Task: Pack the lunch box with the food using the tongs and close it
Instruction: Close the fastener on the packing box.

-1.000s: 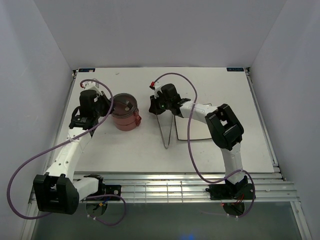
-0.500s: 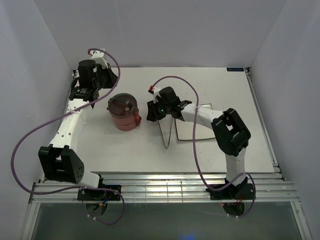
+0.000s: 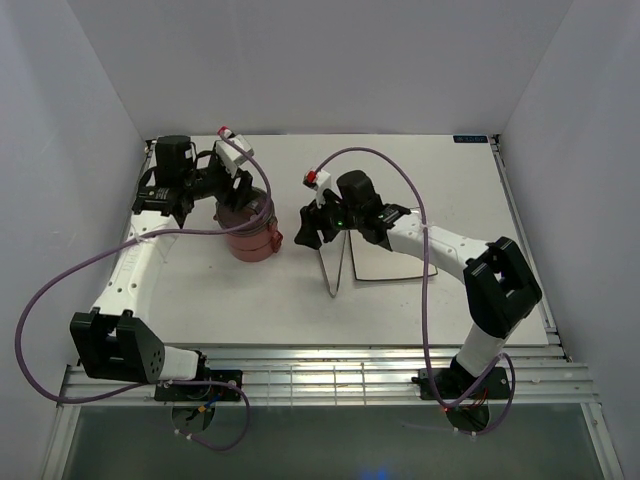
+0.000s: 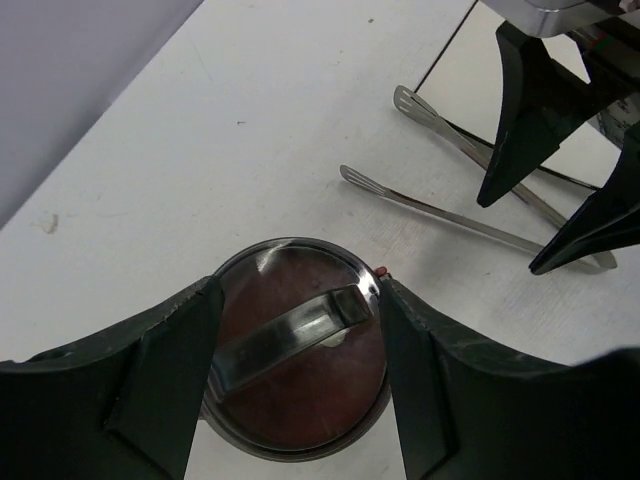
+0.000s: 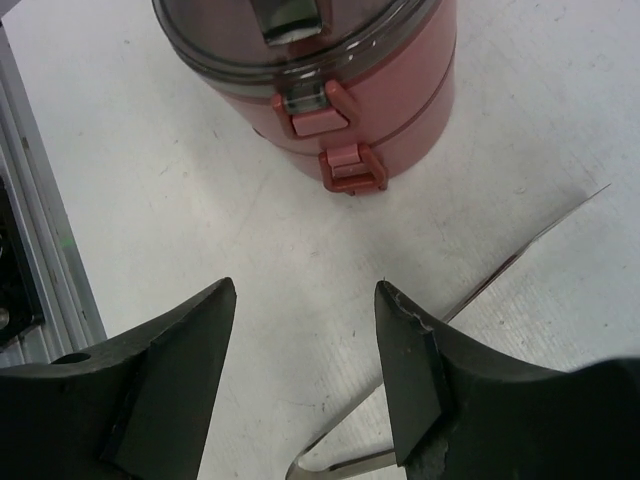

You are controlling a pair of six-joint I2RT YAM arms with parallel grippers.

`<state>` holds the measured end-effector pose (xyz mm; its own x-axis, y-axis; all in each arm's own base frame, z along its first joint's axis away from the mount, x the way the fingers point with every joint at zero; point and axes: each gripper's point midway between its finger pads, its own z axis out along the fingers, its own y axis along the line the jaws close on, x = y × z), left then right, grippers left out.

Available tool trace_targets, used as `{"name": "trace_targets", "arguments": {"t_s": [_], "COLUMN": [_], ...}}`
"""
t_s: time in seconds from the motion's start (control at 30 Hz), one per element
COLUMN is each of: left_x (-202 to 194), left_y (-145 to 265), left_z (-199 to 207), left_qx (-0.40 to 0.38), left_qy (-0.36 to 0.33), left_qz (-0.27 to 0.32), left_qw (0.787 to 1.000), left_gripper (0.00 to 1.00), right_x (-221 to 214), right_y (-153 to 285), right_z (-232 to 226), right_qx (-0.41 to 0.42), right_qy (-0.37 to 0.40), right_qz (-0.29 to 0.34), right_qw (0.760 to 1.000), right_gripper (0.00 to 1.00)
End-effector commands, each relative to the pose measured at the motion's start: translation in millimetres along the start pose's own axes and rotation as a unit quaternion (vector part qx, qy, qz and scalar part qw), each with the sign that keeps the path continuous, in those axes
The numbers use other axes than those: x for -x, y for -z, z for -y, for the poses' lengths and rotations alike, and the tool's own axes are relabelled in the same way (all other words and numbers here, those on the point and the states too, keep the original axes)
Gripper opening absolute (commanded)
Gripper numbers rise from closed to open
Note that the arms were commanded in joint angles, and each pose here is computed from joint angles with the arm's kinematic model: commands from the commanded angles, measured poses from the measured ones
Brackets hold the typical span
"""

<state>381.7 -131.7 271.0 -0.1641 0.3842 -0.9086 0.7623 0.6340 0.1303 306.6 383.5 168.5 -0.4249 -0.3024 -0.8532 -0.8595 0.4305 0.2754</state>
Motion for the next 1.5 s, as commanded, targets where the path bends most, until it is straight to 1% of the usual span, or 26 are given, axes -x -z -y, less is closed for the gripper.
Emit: {"name": "trace_targets", "arguments": {"t_s": [0.0,0.03,0.07,0.13,0.2,0.23,0.27,0.33,0.47,0.6,0.7,0.77,0.93,1.1,1.23,1.33,1.37,1.4,1.43,1.47], "left_x": [8.0,-1.6,-1.2,-1.7,-6.5,-18.3,-20.2,-27.2,-42.3,-62.7,-75.3,-85.0,-87.9,-104.7,-98.9,-101.9,-102.0,-104.1,-101.9,-103.7], "left_y": [7.0,9.4,9.3,8.8,5.0,-2.2,-3.6,-7.9,-18.4,-25.9,-26.4,-27.4,-32.0,-28.5,-26.6,-25.2,-24.5,-23.9,-21.7,-20.1], "left_z": [0.5,15.2,16.0,26.3,26.5,21.8,21.5,18.3,18.6,17.1,17.0,7.8,-5.1,-9.2,-5.9,-2.3,1.8,7.6,10.8,14.3], "left_qx": [-0.047,-0.088,-0.096,-0.126,-0.134,-0.138,-0.139,-0.142,-0.161,-0.175,-0.174,-0.157,-0.132,-0.112,-0.105,-0.104,-0.106,-0.112,-0.112,-0.11], "left_qy": [-0.108,-0.096,-0.114,-0.117,-0.136,-0.16,-0.158,-0.176,-0.175,-0.169,-0.171,-0.175,-0.19,-0.188,-0.171,-0.146,-0.129,-0.116,-0.107,-0.084], "left_qz": [0.012,-0.003,-0.002,0.012,0.013,0.004,0.002,-0.002,-0.008,-0.034,-0.052,-0.077,-0.086,-0.117,-0.105,-0.11,-0.11,-0.109,-0.107,-0.112], "left_qw": [0.993,0.992,0.989,0.985,0.982,0.977,0.978,0.974,0.971,0.969,0.968,0.969,0.969,0.969,0.974,0.978,0.98,0.981,0.982,0.984], "left_gripper": [0.75,0.75,0.75,0.75,0.74,0.74,0.74,0.74,0.74,0.71,0.7,0.69,0.66,0.63,0.61,0.52,0.48,0.4,0.37,0.35], "right_x": [-2.2,-1.6,-4.2,-3.6,0.4,5.2,5.2,9.1,6.0,6.0,5.9,5.4,4.7,0.4,2.4,2.0,2.0,4.7,3.8,4.6], "right_y": [9.3,11.8,13.3,16.0,19.0,24.2,24.3,27.5,28.0,26.8,25.1,24.0,22.5,20.7,21.2,19.4,18.8,18.5,16.3,15.2], "right_z": [-8.6,-9.9,-9.9,-10.1,-10.1,-14.8,-14.8,-18.5,-19.1,-13.6,-10.3,-10.2,-11.9,-10.8,-11.3,-8.9,-8.3,-6.5,-6.0,-5.2], "right_qx": [0.022,0.023,0.023,0.022,0.02,0.031,0.031,0.036,0.04,0.03,0.028,0.029,0.038,0.038,0.039,0.034,0.032,0.027,0.026,0.025], "right_qy": [0.02,0.023,0.028,0.032,0.034,0.037,0.037,0.042,0.042,0.056,0.055,0.055,0.051,0.049,0.051,0.045,0.042,0.042,0.028,0.025], "right_qz": [0.007,0.008,0.004,0.005,0.01,0.018,0.018,0.026,0.026,0.027,0.025,0.025,0.025,0.02,0.022,0.021,0.02,0.021,0.018,0.016], "right_qw": [1.0,0.999,0.999,0.999,0.999,0.999,0.999,0.998,0.998,0.998,0.998,0.998,0.998,0.998,0.998,0.998,0.998,0.999,0.999,0.999], "right_gripper": [0.65,0.65,0.65,0.66,0.67,0.67,0.67,0.67,0.68,0.68,0.68,0.68,0.68,0.68,0.68,0.68,0.68,0.68,0.68,0.68]}}
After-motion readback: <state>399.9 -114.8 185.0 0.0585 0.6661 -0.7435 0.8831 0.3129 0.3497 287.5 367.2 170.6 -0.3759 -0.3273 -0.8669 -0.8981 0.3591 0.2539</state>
